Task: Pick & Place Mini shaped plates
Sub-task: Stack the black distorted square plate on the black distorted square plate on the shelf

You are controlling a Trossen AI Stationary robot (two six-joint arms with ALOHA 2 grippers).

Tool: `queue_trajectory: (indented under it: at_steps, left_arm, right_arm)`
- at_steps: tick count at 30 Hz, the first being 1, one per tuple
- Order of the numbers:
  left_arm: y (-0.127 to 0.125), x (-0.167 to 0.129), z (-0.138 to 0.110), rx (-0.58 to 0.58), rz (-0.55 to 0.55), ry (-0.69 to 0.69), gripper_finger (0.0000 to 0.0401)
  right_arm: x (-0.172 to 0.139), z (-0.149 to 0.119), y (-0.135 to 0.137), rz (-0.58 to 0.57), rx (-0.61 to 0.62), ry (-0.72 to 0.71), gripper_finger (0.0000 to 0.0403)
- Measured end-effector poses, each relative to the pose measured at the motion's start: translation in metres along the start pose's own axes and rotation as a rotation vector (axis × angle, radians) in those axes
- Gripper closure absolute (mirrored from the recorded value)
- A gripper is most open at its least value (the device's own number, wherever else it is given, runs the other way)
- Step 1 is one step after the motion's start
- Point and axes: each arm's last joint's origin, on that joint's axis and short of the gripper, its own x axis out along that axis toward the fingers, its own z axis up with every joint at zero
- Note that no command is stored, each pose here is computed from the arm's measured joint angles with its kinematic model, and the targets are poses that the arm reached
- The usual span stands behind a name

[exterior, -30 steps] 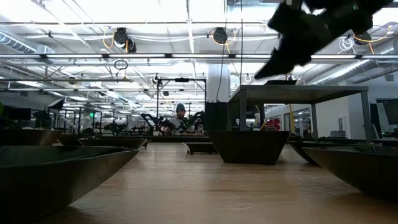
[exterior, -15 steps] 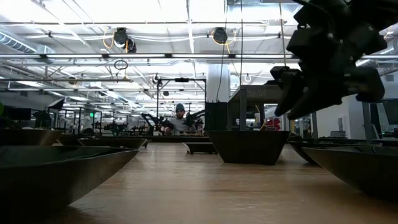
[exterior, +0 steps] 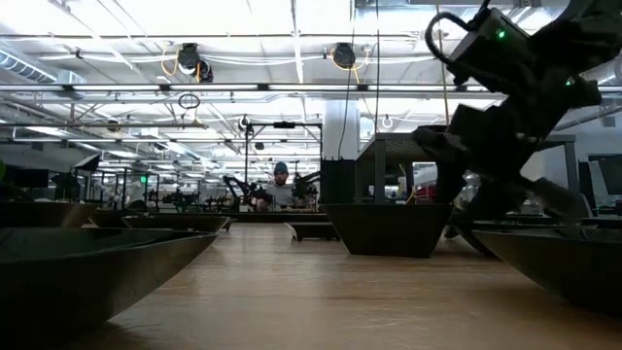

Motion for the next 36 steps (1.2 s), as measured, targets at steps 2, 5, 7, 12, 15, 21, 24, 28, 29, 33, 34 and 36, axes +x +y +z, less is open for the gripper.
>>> queue_trajectory:
  at_steps: [2,5,7,12,15,21,24,28,29,33,34,36]
  left_arm:
    - [0.000,0.000,0.000,-0.010,0.000,0.000,0.0251]
    - [0.000,0.000,0.000,-0.035,0.000,0.000,0.0251]
    - [0.000,0.000,0.000,-0.047,0.000,-0.001,0.0251]
    - [0.000,0.000,0.000,-0.072,0.000,0.000,0.0251]
    - [0.000,0.000,0.000,-0.091,0.000,0.000,0.0251]
    - [0.000,0.000,0.000,-0.097,0.000,-0.003,0.0251]
    - [0.000,0.000,0.001,-0.100,0.000,-0.007,0.0251]
    - [0.000,0.000,0.001,-0.105,0.000,-0.007,0.0251]
    - [0.000,0.000,0.001,-0.105,0.000,-0.007,0.0251]
    - [0.000,0.000,0.001,-0.091,0.000,-0.007,0.0251]
    - [0.000,0.000,0.001,-0.088,0.000,-0.007,0.0251]
    - [0.000,0.000,0.001,-0.072,0.000,-0.007,0.0251]
  right_arm:
    - [0.003,0.000,0.000,-0.021,0.000,0.008,0.0285]
    - [0.003,0.001,0.000,-0.021,-0.002,0.002,0.0301]
    - [0.003,0.001,0.000,-0.021,-0.003,0.000,0.0321]
    - [0.003,0.000,0.000,-0.022,-0.003,0.002,0.0392]
    - [0.003,0.001,-0.001,-0.024,0.007,0.000,0.0396]
    - [-0.014,0.006,-0.010,-0.072,0.058,-0.065,0.0402]
    - [-0.032,0.011,-0.019,-0.127,0.111,-0.142,0.0402]
    - [-0.062,0.015,-0.032,-0.201,0.231,-0.269,0.0402]
    - [-0.070,0.016,-0.035,-0.218,0.264,-0.302,0.0402]
    - [-0.100,0.016,-0.045,-0.279,0.376,-0.432,0.0402]
    - [-0.107,0.015,-0.046,-0.295,0.394,-0.460,0.0403]
    - [-0.120,0.014,-0.050,-0.334,0.426,-0.505,0.0403]
